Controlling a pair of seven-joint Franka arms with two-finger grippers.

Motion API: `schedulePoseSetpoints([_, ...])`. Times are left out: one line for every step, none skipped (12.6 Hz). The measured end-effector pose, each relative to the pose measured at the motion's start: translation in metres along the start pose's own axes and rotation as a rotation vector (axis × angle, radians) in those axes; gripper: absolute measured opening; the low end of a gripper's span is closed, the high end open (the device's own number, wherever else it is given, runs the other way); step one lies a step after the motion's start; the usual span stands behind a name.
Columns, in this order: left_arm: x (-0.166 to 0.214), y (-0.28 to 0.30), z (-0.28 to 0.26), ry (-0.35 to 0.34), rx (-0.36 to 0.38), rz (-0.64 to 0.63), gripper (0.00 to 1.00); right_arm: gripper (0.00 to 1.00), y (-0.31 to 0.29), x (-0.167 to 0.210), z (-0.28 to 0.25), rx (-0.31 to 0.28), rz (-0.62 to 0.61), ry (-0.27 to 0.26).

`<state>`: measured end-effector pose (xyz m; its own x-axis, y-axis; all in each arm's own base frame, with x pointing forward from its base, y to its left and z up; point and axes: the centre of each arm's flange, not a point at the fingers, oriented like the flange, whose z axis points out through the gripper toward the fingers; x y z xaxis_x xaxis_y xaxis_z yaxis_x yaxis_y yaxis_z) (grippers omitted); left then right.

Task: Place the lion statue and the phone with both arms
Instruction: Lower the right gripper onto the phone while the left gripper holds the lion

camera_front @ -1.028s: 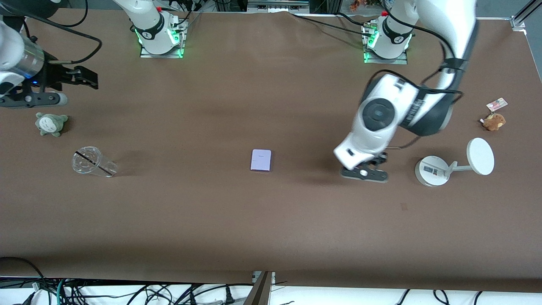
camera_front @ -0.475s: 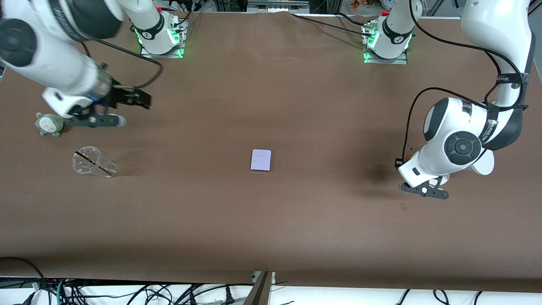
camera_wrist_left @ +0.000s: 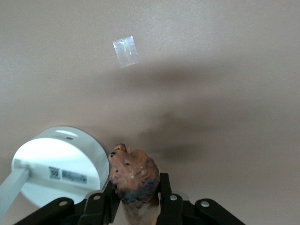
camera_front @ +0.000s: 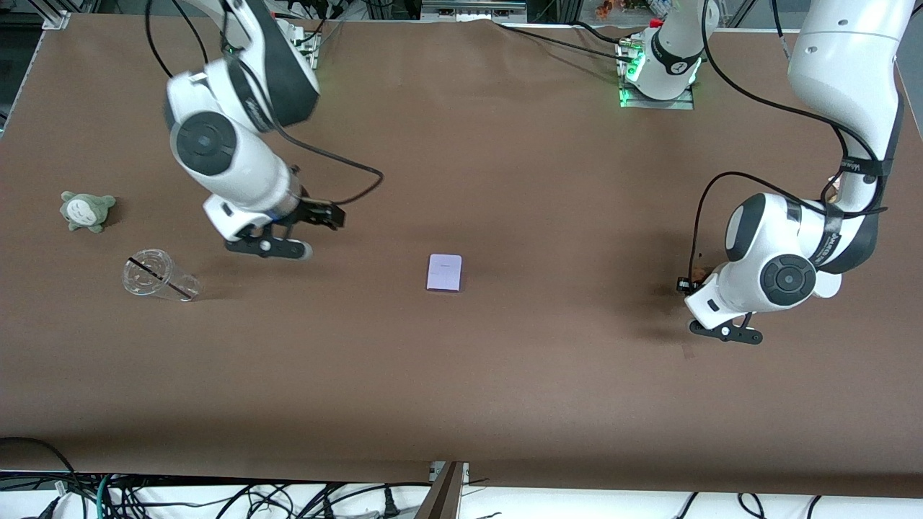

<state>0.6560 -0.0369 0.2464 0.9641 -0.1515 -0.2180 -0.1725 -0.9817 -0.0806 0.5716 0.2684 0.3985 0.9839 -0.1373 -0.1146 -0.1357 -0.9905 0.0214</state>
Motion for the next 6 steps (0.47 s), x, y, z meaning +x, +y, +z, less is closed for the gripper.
schedulePoseSetpoints([0.0,-0.002,0.009,0.007,-0.005,0.001,0.37,1.0,-0.013,0.002,0.016,0.002,0.02,0.002])
schedulePoseSetpoints([0.0,-0.005,0.016,0.016,-0.011,0.001,0.37,1.0,-0.029,0.002,0.031,0.002,0.033,0.002])
schedulePoseSetpoints([0.001,-0.007,0.022,0.031,-0.016,0.002,0.37,1.0,-0.047,0.003,0.046,0.0,0.044,-0.002])
schedulePoseSetpoints([0.002,-0.011,0.029,0.044,-0.021,0.01,0.37,1.0,-0.067,0.003,0.061,-0.002,0.048,-0.005])
schedulePoseSetpoints([0.003,-0.015,0.034,0.054,-0.026,0.018,0.37,1.0,-0.088,0.004,0.074,-0.001,0.046,-0.005])
schedulePoseSetpoints([0.003,-0.021,0.038,0.059,-0.03,0.025,0.37,1.0,-0.108,0.005,0.087,0.004,0.043,-0.002])
